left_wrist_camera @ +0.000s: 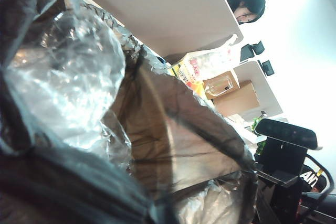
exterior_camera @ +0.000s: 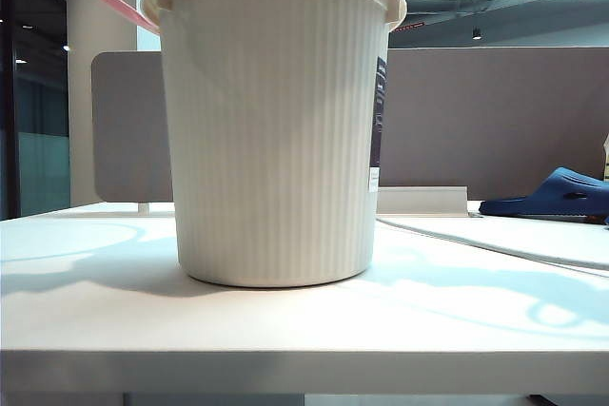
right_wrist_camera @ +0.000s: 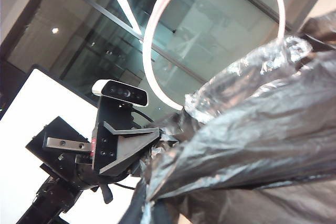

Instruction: Open the ring lid of the trash can, pull out the black garbage bag inside, and place it on the table.

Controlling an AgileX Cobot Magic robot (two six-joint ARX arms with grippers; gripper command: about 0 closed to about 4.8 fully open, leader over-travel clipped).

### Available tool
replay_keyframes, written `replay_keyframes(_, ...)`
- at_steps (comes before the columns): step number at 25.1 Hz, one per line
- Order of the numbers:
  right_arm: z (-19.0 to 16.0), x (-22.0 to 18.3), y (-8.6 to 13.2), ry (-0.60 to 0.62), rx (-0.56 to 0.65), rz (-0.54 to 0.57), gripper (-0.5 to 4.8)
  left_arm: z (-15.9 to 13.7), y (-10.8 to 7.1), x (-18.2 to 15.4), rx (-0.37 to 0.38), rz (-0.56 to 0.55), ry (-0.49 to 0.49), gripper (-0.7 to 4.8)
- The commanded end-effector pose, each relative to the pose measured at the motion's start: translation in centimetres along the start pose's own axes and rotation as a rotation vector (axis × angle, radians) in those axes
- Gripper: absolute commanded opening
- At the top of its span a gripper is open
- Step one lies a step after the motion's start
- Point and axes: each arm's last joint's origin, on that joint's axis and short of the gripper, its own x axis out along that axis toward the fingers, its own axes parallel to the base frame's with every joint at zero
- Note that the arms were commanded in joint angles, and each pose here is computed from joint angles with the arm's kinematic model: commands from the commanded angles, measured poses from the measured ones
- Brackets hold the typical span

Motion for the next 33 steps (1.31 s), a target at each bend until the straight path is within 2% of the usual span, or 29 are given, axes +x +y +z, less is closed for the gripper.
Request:
replay_keyframes(1,0.1,0.1,0.4,0.003,-0.029,0.011,-0.01,0.1,-0.1,0.2,0.015,-0.009,0.000,0.55)
replay_keyframes(3,0.1,0.1,0.4,0.004,-0.031,0.011,-0.01,0.1,-0.1,0.3,0.031,-0.010,-0.001,-0.05)
replay_keyframes(8,-0.2,0.5,0.5,0.014,-0.037,0.020,-0.01,0.3,-0.3,0.2,0.060,-0.037,-0.021,-0.06)
replay_keyframes(20,-0.1,0.8,0.8,-0.016,-0.047,0.023,-0.01,1.3,-2.2,-0.1,0.124,-0.232,-0.104,-0.06)
replay_keyframes(33,2.0,1.5,4.1,-0.062,-0.111,0.072,-0.01,2.0,-3.4,-0.4,0.157,-0.328,-0.178,-0.06)
